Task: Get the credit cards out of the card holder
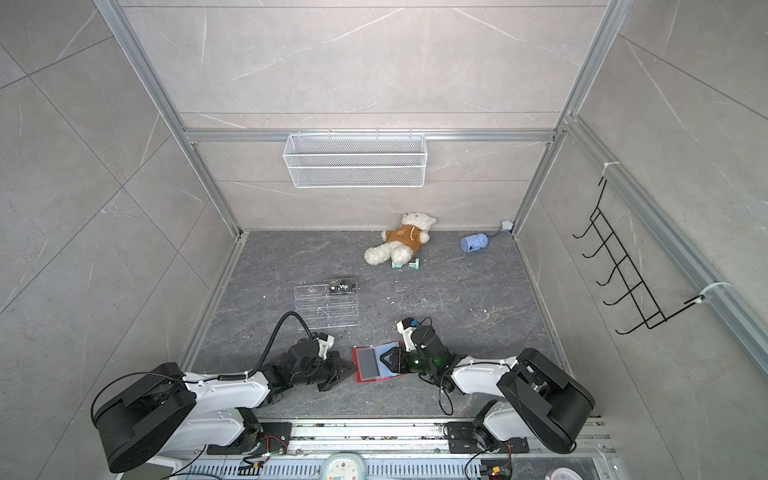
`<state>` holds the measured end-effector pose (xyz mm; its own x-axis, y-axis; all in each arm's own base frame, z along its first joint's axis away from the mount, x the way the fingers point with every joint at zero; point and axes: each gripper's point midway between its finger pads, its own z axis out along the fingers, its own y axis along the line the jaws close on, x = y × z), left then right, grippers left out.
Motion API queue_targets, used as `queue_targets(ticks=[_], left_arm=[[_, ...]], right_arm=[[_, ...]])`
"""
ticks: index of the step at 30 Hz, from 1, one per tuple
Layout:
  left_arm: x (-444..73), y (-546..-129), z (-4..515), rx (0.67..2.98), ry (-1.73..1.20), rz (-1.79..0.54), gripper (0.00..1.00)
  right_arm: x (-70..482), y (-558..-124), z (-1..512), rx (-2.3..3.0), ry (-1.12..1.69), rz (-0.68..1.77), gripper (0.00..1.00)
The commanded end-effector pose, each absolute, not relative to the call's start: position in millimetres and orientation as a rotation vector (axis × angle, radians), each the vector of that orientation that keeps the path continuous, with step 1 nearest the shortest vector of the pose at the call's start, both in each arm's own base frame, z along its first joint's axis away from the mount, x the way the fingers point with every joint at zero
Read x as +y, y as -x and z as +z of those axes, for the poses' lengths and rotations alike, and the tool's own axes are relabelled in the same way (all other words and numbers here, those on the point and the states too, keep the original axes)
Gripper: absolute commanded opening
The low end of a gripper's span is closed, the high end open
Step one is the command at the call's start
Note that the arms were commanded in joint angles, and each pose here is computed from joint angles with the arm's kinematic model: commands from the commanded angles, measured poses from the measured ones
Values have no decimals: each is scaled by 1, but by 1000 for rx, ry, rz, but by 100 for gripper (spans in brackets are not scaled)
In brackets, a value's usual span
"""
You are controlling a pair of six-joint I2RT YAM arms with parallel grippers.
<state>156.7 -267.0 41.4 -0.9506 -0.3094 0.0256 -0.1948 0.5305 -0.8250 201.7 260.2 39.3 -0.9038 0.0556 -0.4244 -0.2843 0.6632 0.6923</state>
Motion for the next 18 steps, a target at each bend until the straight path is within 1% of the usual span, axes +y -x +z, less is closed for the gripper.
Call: queue_targets(ticks=[1, 6, 10, 13, 18], left_arm=[[-279, -166, 66, 2544, 353, -1470, 0], [-277, -165, 64, 2546, 360, -1456, 0], [-277, -165, 67, 2535, 348, -1465, 0], [-277, -166, 71, 2520, 337, -1470, 0], [-276, -166, 73, 2511, 331, -1468, 0]], right_arm=[[260, -198, 43, 2479, 194, 1116, 47], [260, -199, 50, 2487, 213, 1077, 53], [263, -199, 58, 2490, 256, 1026, 63], [263, -196, 59, 2515, 313, 918, 70], [266, -194, 64, 2546, 369, 762, 77]])
